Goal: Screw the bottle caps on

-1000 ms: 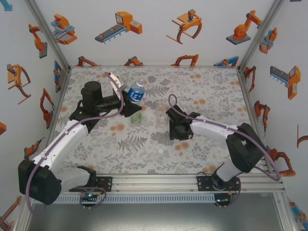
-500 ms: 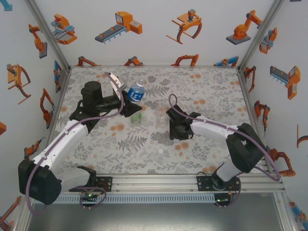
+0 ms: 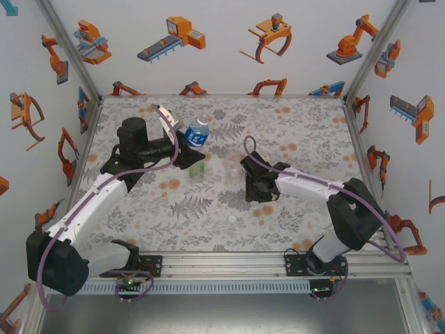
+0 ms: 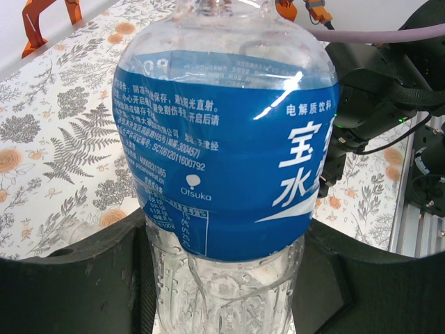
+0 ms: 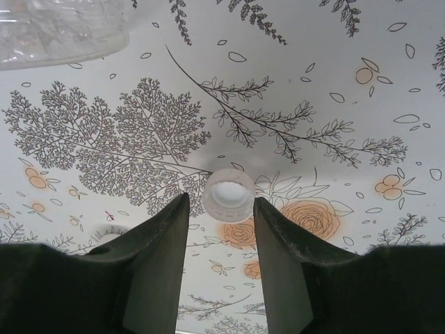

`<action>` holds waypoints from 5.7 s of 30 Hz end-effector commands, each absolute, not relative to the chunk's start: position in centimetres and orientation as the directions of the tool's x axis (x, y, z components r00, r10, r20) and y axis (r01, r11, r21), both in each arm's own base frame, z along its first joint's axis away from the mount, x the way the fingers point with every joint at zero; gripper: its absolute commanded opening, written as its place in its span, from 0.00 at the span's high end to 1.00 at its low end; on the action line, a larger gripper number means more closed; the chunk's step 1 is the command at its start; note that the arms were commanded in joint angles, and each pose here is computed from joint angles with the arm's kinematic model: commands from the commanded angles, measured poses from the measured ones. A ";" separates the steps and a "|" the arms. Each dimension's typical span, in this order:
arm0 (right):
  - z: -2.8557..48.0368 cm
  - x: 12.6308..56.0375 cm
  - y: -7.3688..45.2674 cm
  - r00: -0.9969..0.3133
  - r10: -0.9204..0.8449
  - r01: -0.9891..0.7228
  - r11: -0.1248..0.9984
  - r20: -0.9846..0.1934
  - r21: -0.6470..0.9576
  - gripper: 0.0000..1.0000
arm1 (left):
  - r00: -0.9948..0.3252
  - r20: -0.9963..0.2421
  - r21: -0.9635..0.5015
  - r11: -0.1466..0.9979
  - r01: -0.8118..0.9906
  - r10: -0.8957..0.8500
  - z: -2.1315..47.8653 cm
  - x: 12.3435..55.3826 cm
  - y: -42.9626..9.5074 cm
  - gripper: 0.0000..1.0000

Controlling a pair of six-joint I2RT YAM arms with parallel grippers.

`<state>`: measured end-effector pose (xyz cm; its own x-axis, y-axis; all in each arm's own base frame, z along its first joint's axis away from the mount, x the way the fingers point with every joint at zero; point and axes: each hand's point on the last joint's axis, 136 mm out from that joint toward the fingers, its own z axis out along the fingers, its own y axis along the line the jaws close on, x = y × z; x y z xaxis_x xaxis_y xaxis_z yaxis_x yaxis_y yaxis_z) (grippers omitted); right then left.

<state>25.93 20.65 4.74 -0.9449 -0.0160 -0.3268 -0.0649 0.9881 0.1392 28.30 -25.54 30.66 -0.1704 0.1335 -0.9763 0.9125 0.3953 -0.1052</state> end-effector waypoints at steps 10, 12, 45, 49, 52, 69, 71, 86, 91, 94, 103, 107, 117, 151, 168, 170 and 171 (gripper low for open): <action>5.2 26.3 20.8 -0.940 -0.005 -0.062 0.986 -0.342 0.155 0.58 | -0.130 -0.986 -0.080 0.380 0.922 0.107 32.7 28.3 -25.8 0.89; 5.1 26.2 20.8 -0.941 -0.006 -0.062 0.986 -0.339 0.156 0.58 | -0.130 -0.986 -0.080 0.380 0.921 0.108 32.7 28.3 -25.9 0.89; 2.5 25.3 20.5 -0.959 0.001 -0.041 0.989 -0.284 0.144 0.58 | -0.135 -0.984 -0.082 0.381 0.921 0.113 32.6 28.4 -25.8 0.89; 2.1 25.1 20.5 -0.962 0.016 -0.027 0.988 -0.273 0.155 0.65 | -0.138 -0.984 -0.085 0.381 0.921 0.114 32.5 28.4 -25.9 0.89; 2.2 25.3 20.8 -0.961 0.030 -0.020 0.983 -0.273 0.180 0.71 | -0.135 -0.984 -0.082 0.382 0.921 0.114 32.6 28.3 -25.8 0.88; 1.8 25.6 20.4 -0.920 0.362 0.190 0.751 -0.154 0.632 0.69 | -0.151 -0.981 -0.094 0.382 0.919 0.122 32.1 28.6 -26.0 0.88; 1.3 24.7 18.8 -0.915 0.377 0.223 0.771 -0.146 0.596 0.66 | -0.154 -0.980 -0.095 0.383 0.919 0.125 31.9 28.7 -26.0 0.88; 6.3 26.2 14.7 -0.911 0.257 0.156 0.938 -0.321 0.309 0.49 | -0.168 -0.977 -0.107 0.383 0.918 0.131 31.7 28.9 -26.1 0.88; 7.1 26.8 17.2 -0.934 0.101 0.016 0.970 -0.343 0.241 0.46 | -0.161 -0.978 -0.097 0.391 0.915 0.135 31.8 28.9 -26.0 0.88; 6.9 26.9 18.7 -0.940 0.008 -0.055 0.983 -0.341 0.176 0.46 | -0.164 -0.977 -0.100 0.388 0.916 0.137 31.7 28.8 -26.0 0.88; 6.1 27.2 22.1 -0.905 -0.166 -0.212 0.974 -0.393 0.075 0.57 | -0.154 -0.978 -0.090 0.390 0.917 0.138 32.0 28.6 -25.9 0.87; 5.1 27.1 22.6 -0.903 -0.168 -0.221 0.971 -0.397 0.091 0.58 | -0.148 -0.979 -0.083 0.392 0.916 0.139 32.1 28.5 -25.9 0.87; 3.4 26.7 22.6 -0.917 -0.179 -0.217 0.973 -0.356 0.072 0.57 | -0.152 -0.978 -0.085 0.389 0.917 0.144 31.9 28.5 -26.0 0.87; 3.6 25.9 22.5 -0.924 -0.193 -0.218 0.975 -0.329 0.040 0.59 | -0.157 -0.976 -0.090 0.378 0.921 0.152 31.9 28.3 -26.4 0.86; 4.1 26.4 22.5 -0.913 -0.191 -0.220 0.975 -0.362 0.038 0.59 | -0.156 -0.975 -0.086 0.377 0.922 0.158 31.8 28.2 -26.4 0.86; 4.1 26.4 22.5 -0.911 -0.194 -0.222 0.975 -0.363 0.034 0.59 | -0.155 -0.975 -0.085 0.377 0.922 0.158 31.8 28.2 -26.4 0.86; 4.1 26.5 22.5 -0.911 -0.193 -0.220 0.975 -0.366 0.034 0.59 | -0.154 -0.975 -0.085 0.377 0.922 0.159 31.8 28.2 -26.4 0.86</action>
